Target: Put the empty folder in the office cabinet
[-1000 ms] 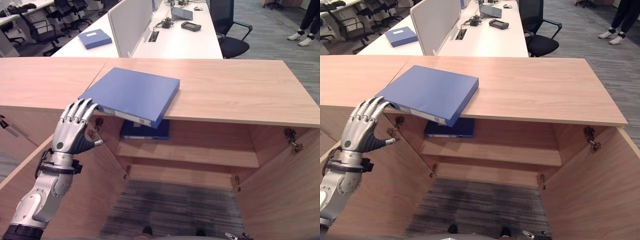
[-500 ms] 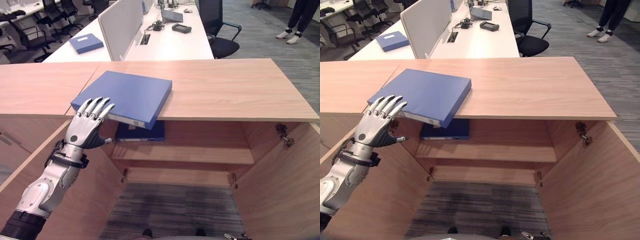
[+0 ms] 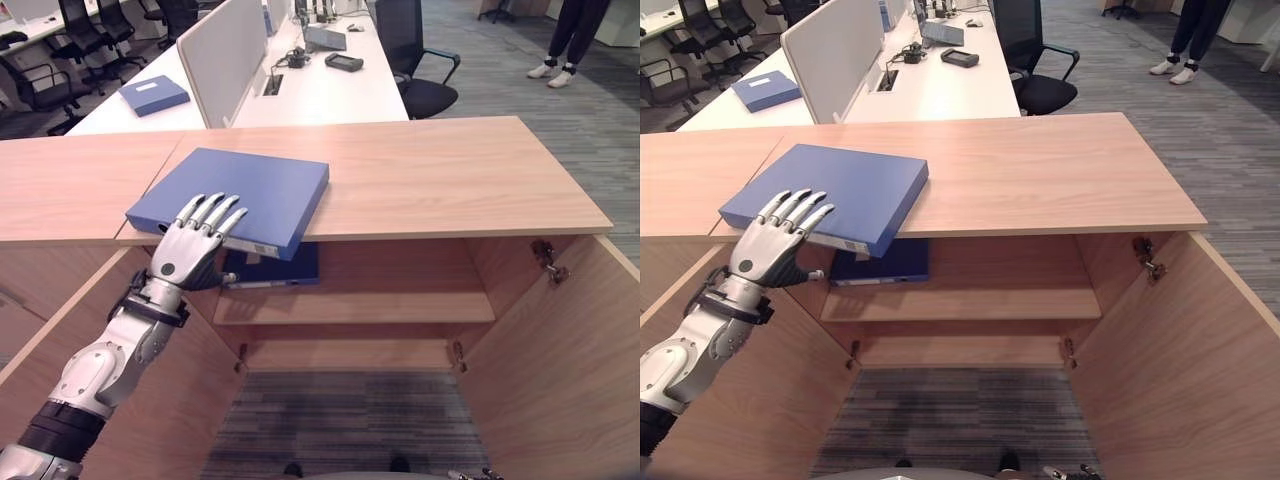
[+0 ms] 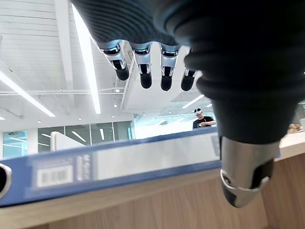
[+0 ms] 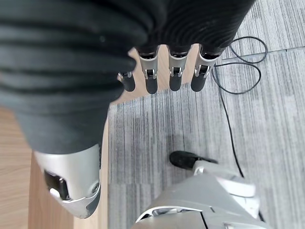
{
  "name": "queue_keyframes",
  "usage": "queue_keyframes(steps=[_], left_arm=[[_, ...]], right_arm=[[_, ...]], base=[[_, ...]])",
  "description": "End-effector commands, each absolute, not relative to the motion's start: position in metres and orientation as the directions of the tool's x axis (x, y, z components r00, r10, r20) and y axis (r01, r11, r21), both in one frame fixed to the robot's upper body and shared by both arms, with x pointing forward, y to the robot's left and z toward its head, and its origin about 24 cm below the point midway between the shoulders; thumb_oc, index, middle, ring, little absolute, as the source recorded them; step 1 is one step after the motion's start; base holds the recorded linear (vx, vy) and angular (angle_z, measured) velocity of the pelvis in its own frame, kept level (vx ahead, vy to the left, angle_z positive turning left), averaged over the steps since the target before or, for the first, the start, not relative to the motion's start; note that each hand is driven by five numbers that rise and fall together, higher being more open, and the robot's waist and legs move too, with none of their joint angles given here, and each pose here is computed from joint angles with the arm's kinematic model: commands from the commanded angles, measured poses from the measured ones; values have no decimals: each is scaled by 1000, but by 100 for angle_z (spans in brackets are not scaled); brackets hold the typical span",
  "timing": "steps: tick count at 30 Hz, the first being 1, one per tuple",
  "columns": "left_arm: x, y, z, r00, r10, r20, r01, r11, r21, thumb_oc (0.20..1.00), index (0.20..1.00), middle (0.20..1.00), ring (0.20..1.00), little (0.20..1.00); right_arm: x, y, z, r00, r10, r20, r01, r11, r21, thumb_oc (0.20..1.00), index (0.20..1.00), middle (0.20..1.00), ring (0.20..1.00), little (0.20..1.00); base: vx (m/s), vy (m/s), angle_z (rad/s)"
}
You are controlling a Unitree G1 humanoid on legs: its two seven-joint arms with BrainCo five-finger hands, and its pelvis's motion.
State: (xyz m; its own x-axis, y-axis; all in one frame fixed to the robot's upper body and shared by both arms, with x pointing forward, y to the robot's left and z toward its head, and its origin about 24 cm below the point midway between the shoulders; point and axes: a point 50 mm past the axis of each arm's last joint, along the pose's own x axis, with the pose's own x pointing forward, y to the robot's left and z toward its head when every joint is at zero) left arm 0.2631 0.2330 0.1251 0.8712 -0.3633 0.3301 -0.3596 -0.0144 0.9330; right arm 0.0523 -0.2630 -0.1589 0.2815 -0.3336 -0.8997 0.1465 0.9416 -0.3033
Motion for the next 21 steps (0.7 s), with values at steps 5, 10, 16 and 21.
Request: queue_keyframes(steps=[5, 10, 16, 21], left_arm=[[290, 236, 160, 833, -377, 406, -475, -108, 874, 1000, 1000, 1000, 1000, 1000], [297, 235, 157, 844, -364, 395, -463, -121, 878, 1000, 1000, 1000, 1000, 1000], [305, 234, 159, 848, -359, 390, -462, -143, 875, 1000, 1000, 1000, 1000, 1000], [309, 232, 165, 839, -371, 397, -477, -152, 866, 1000, 1000, 1000, 1000, 1000]], right_arm=[[78, -270, -154, 324, -356, -877, 104, 934, -341, 1000, 1000, 1000, 1000, 1000], [78, -271, -153, 324, -360, -875, 109, 933, -344, 1000, 1000, 1000, 1000, 1000], [78, -272, -153, 320, -364, -874, 118, 931, -345, 1000, 1000, 1000, 1000, 1000], [76, -273, -153, 313, -366, -877, 125, 931, -344, 1000, 1000, 1000, 1000, 1000]], base=[[-2, 2, -2], [-1, 3, -4], [0, 0, 0], [0, 0, 0]])
